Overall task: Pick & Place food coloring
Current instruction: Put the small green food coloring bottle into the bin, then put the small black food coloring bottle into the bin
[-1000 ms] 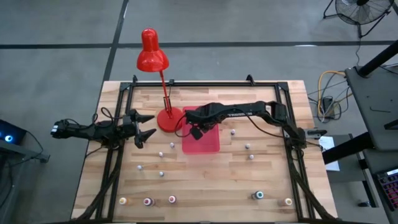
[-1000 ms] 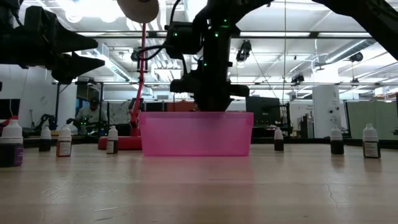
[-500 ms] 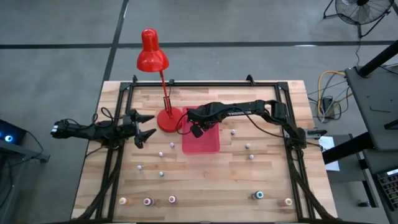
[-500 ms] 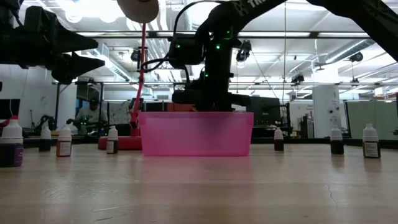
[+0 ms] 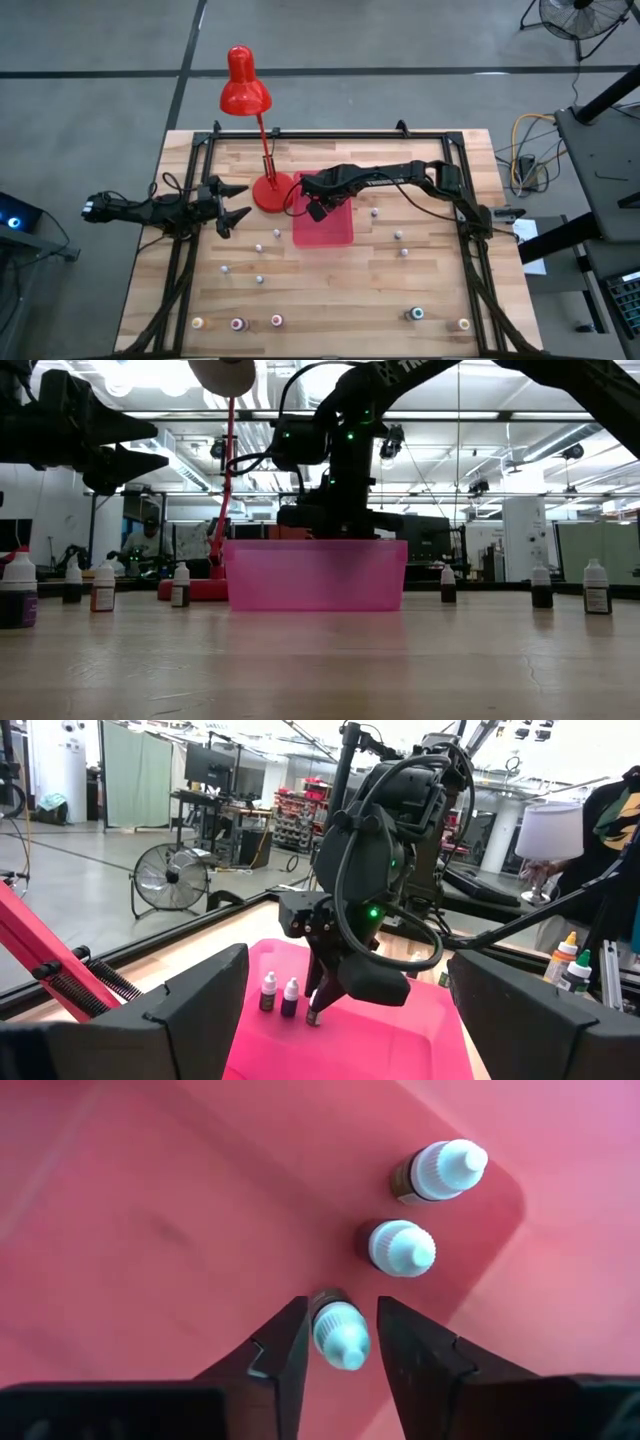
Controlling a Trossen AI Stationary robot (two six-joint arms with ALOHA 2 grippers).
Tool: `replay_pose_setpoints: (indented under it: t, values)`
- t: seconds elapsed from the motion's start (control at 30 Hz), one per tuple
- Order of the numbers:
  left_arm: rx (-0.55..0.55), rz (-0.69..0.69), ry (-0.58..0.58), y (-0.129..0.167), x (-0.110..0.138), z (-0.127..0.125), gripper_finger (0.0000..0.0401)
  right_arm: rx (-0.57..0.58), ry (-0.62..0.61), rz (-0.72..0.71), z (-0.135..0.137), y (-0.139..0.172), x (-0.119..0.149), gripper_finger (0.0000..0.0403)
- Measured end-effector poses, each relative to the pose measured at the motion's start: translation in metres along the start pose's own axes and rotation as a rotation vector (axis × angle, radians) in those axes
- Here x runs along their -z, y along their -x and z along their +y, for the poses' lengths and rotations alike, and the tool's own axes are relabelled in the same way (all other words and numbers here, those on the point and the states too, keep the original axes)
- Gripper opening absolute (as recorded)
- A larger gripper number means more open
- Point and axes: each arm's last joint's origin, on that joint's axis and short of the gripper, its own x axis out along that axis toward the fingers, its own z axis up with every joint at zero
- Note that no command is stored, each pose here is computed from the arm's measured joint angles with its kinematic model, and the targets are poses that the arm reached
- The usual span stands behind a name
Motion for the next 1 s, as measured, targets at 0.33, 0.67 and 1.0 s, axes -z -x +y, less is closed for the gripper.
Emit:
replay_pose_setpoints:
  t: [0.33,0.67,1.0]
  values:
    - [0.000,0.000,0.000,0.000,0.000,0.000,0.0314,0.011,0.020,0.001,-0.001,0.006,0.000,0.0120]
    - [0.001,0.000,0.000,0.000,0.000,0.000,0.0314,0.037,0.097,-0.087,0.010,0.047,-0.007,0.0167]
    - [0.001,0.000,0.000,0.000,0.000,0.000,0.0314,0.083,0.285,-0.050,0.025,0.106,0.017,0.0258]
